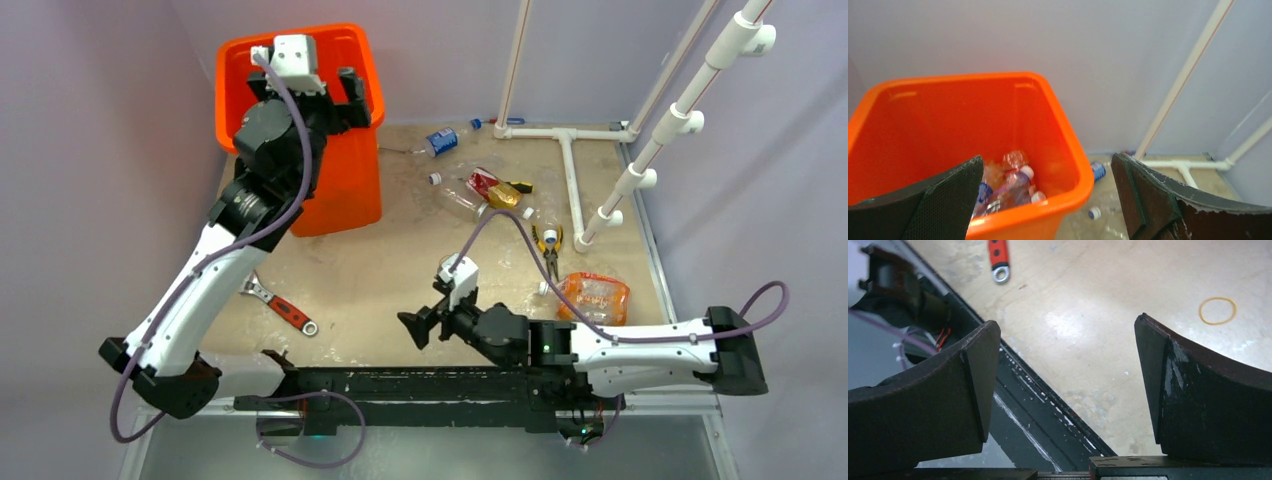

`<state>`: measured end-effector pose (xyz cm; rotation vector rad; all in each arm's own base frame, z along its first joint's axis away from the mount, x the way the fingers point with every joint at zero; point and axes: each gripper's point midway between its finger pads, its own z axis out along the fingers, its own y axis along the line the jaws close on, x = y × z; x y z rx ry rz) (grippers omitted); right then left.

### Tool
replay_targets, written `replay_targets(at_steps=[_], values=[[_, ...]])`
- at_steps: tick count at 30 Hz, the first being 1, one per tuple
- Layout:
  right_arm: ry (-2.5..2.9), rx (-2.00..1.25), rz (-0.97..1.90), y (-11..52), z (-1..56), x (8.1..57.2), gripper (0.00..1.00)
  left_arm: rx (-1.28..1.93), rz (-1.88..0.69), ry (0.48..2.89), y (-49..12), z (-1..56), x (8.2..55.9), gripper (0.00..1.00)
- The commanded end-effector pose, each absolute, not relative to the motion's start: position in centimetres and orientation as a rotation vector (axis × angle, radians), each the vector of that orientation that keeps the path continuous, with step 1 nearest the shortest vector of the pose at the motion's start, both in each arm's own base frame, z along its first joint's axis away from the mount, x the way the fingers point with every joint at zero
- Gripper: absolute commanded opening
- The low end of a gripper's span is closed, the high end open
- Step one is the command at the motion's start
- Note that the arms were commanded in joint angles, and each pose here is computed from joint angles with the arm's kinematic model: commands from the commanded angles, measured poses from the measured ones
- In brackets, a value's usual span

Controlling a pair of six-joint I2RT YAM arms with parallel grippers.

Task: Put the plastic bottles in the bin
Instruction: Place the plastic bottle in the trash bin, then pick up the plastic bottle at the center of the board.

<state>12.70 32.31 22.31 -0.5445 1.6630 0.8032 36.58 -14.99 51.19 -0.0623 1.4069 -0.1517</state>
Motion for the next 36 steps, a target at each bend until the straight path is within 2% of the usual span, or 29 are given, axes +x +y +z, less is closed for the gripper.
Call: replay_targets(at_steps=[1,4,7,14,22,27,30,36], values=[[1.747,-0.328,0.587,30.9,23.5,16.4,0.99,0.035,-0.208,1.673,-16.2,43.1,34.6,0.99],[1.826,-0.203,0.508,29.2,22.8,20.3,0.99,0.084,-0.275,1.752,-16.4,38.4,32.3,0.99],[1.891,-0.121,0.551,27.3,20.8,23.4,0.99,0.126,-0.308,1.819,-16.3,34.8,30.4,0.99],[1.915,0.035,0.439,23.6,18.3,26.2,0.99,0.205,-0.351,1.906,-16.3,29.5,28.0,0.99],[2.036,0.21,0.242,19.0,15.9,25.1,0.99,0.248,-0.425,1.918,-16.9,25.2,26.5,0.99],[1.967,0.458,0.487,17.3,16.8,23.3,0.99,0.253,-0.494,1.917,-17.7,24.2,26.0,0.99],[1.924,0.573,0.541,15.9,16.2,22.6,0.99,0.264,-0.526,1.93,-18.1,23.8,25.7,0.99],[1.892,0.774,0.339,11.4,14.2,22.2,0.99,0.252,-0.561,1.946,-18.6,23.5,25.4,0.99]])
